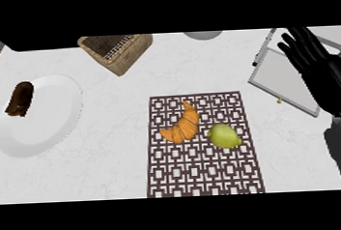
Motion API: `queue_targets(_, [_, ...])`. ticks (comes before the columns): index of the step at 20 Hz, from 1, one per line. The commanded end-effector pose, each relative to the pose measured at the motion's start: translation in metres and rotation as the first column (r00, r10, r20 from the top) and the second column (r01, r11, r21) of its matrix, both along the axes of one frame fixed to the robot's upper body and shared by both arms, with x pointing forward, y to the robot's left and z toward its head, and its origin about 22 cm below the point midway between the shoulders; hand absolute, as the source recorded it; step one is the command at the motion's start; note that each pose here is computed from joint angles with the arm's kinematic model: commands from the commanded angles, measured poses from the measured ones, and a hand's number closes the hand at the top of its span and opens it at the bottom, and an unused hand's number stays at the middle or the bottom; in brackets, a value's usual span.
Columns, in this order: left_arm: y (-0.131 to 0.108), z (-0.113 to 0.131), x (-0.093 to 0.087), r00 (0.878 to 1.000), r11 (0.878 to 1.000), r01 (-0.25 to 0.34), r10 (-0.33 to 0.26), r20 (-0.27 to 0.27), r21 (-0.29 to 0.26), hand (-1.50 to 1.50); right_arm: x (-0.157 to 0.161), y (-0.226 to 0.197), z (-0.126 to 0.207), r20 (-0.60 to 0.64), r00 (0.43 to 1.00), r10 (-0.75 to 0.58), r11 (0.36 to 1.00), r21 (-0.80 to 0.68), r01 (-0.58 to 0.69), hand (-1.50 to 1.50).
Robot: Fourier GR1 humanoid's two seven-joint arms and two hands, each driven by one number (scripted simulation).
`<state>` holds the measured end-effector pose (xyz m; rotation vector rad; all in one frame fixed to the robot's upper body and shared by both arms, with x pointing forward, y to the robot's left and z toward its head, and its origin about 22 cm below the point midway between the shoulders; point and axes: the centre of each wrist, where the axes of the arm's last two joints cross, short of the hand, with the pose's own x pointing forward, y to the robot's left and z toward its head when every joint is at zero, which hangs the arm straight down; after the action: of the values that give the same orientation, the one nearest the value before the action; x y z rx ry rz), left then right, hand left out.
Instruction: Pick the lemon from the placemat and place it in the tiered shelf
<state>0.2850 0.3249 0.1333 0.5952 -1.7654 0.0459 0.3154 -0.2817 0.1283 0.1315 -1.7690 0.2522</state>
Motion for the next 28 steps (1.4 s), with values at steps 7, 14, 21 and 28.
queue_targets(7, [-0.003, -0.097, -0.037, 0.904, 0.978, 0.094, -0.162, -0.395, -0.188, 0.00, -0.014, -0.008, -0.060, -0.096, 0.986, -0.135, 0.987, 0.080, 0.143, 1.50])
queue_targets(14, [0.027, -0.121, -0.054, 0.877, 0.965, 0.122, -0.214, -0.431, -0.232, 0.00, -0.071, 0.097, -0.130, -0.053, 0.999, 0.008, 0.877, 0.480, 0.018, -1.50])
queue_targets(21, [0.021, -0.134, -0.059, 0.881, 0.963, 0.121, -0.217, -0.421, -0.243, 0.00, -0.088, 0.021, -0.098, -0.094, 0.988, -0.119, 0.989, 0.082, 0.127, -1.50])
queue_targets(28, [0.025, -0.122, -0.047, 0.875, 0.964, 0.134, -0.224, -0.430, -0.230, 0.00, -0.076, -0.016, -0.055, -0.163, 0.987, -0.003, 0.953, -0.299, -0.047, -1.50])
